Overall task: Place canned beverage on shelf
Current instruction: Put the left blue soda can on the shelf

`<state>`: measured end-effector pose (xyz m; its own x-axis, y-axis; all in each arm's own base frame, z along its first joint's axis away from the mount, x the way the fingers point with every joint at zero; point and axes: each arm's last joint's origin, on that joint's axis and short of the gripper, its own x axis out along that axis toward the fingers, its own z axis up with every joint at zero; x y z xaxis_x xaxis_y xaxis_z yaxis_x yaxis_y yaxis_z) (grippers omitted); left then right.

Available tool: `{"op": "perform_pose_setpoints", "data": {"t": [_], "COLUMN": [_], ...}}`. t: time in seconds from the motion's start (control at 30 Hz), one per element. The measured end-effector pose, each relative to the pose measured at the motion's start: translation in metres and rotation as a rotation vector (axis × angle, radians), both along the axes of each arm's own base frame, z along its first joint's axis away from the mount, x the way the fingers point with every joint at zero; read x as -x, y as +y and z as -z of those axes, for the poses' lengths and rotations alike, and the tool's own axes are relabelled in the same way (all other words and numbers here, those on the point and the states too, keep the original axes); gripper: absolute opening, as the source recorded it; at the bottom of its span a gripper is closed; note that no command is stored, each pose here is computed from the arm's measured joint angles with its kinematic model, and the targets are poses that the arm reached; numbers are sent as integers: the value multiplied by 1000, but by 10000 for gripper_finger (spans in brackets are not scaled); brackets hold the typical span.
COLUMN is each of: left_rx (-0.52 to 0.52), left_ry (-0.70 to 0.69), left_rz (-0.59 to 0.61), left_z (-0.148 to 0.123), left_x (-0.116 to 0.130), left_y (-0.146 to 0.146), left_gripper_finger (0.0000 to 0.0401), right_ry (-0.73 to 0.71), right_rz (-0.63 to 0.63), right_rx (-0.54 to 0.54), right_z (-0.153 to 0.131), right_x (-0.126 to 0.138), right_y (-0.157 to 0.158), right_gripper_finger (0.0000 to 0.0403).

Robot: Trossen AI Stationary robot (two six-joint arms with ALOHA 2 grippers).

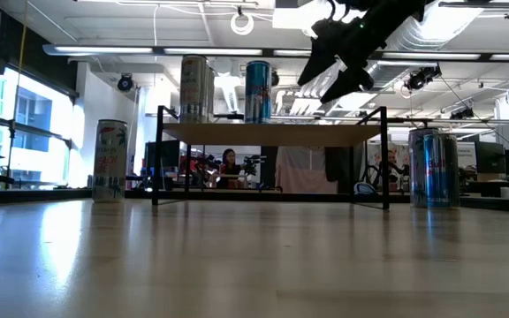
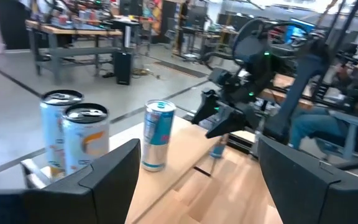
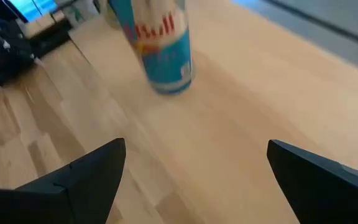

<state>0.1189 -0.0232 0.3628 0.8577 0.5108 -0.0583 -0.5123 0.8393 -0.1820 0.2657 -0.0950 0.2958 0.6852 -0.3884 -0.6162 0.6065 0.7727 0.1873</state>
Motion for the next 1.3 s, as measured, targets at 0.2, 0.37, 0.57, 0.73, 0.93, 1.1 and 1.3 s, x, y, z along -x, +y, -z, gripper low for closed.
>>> {"op": "perform_pose_setpoints", "data": {"t": [0.2,0.37,0.57,0.73,0.93,1.1,1.3], "left_rx": [2,2,2,1,1,-3,-14], "left_ry": [6,7,8,8,8,17,45], "left_rz": [47,49,48,46,45,41,41], "left_z": [1,1,1,1,1,1,4], "left_x": [-1,-1,-1,-1,-1,-1,-1], "left_y": [-1,-1,-1,-1,-1,-1,-1], "left_gripper_finger": [296,296,296,296,296,296,296], "right_ry": [-54,-138,-166,-195,-179,-101,-110], "right_rz": [-108,-201,-177,-176,-136,-23,-69], "right_rx": [-74,-71,22,36,96,186,214], "right_z": [-2,-8,-13,-16,-16,-7,14], "right_x": [-7,-15,-19,-20,-20,-24,-52], "right_y": [14,26,30,30,30,27,23], "right_gripper_finger": [376,376,376,376,363,239,21]}}
